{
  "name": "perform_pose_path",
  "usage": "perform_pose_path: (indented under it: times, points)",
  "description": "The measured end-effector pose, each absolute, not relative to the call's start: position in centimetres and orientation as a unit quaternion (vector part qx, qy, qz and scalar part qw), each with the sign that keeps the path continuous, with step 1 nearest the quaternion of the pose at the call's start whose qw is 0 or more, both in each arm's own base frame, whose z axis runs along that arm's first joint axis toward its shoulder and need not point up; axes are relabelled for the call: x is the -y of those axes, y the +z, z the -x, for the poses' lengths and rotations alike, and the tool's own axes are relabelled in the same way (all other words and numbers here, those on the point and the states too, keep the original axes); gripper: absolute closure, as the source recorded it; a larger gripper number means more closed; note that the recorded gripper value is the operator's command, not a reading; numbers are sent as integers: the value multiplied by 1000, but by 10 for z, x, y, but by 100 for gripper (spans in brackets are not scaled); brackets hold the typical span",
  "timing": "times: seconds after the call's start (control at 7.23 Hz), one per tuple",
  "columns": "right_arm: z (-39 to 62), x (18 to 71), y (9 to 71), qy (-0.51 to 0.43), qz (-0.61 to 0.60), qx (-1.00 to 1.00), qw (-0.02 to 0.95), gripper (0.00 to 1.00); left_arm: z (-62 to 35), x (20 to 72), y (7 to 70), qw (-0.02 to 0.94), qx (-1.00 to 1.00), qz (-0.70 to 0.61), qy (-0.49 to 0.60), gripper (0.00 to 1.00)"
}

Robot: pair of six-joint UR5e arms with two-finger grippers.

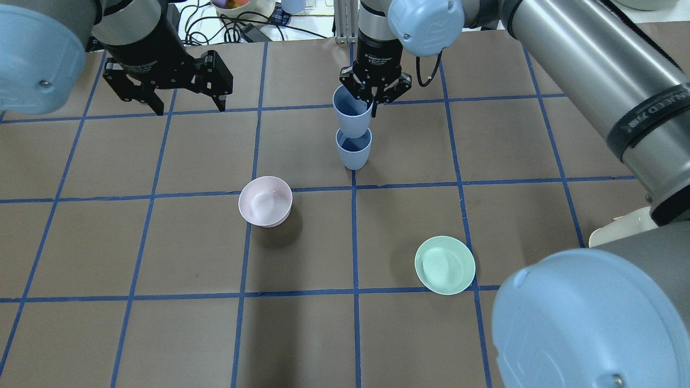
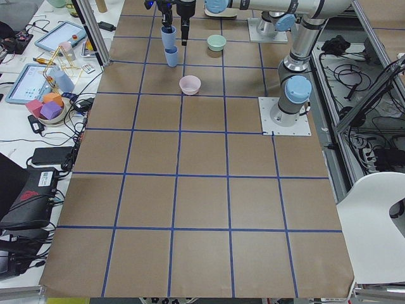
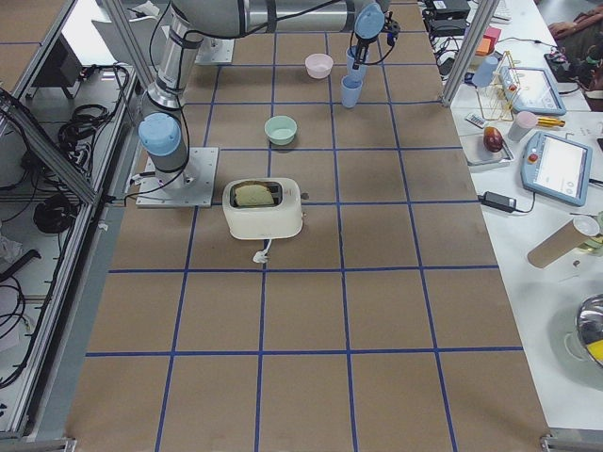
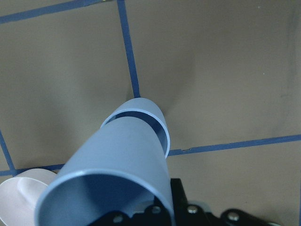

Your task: Stack blue cups with both arms

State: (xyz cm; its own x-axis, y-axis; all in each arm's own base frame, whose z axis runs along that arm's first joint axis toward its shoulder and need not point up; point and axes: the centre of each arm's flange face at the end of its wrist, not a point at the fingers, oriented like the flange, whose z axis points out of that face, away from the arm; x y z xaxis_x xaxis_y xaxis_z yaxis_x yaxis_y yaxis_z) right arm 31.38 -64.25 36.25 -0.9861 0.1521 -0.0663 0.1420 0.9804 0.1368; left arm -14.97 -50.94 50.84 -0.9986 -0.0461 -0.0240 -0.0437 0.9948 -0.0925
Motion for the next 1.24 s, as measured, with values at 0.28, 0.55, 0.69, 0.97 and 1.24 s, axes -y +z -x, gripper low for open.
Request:
perform_pose_path:
  times: [0.28, 0.55, 0.69, 0.97, 1.24]
  points:
    - [-314, 641, 355, 75, -74, -994, 36, 100, 148, 508, 508, 13, -999, 25, -42, 0]
    - [-313, 638, 345, 85, -72, -993, 33, 96, 147, 507, 508, 13, -999, 25, -41, 0]
    - [-313, 637, 344, 86, -71, -993, 33, 36, 147, 507, 508, 13, -999, 25, -41, 0]
    - [-313, 638, 343, 84, -69, -993, 34, 0, 147, 507, 508, 13, -999, 25, -40, 0]
    - [-313, 638, 344, 83, -69, -994, 34, 0, 147, 507, 508, 14, -999, 25, -41, 0]
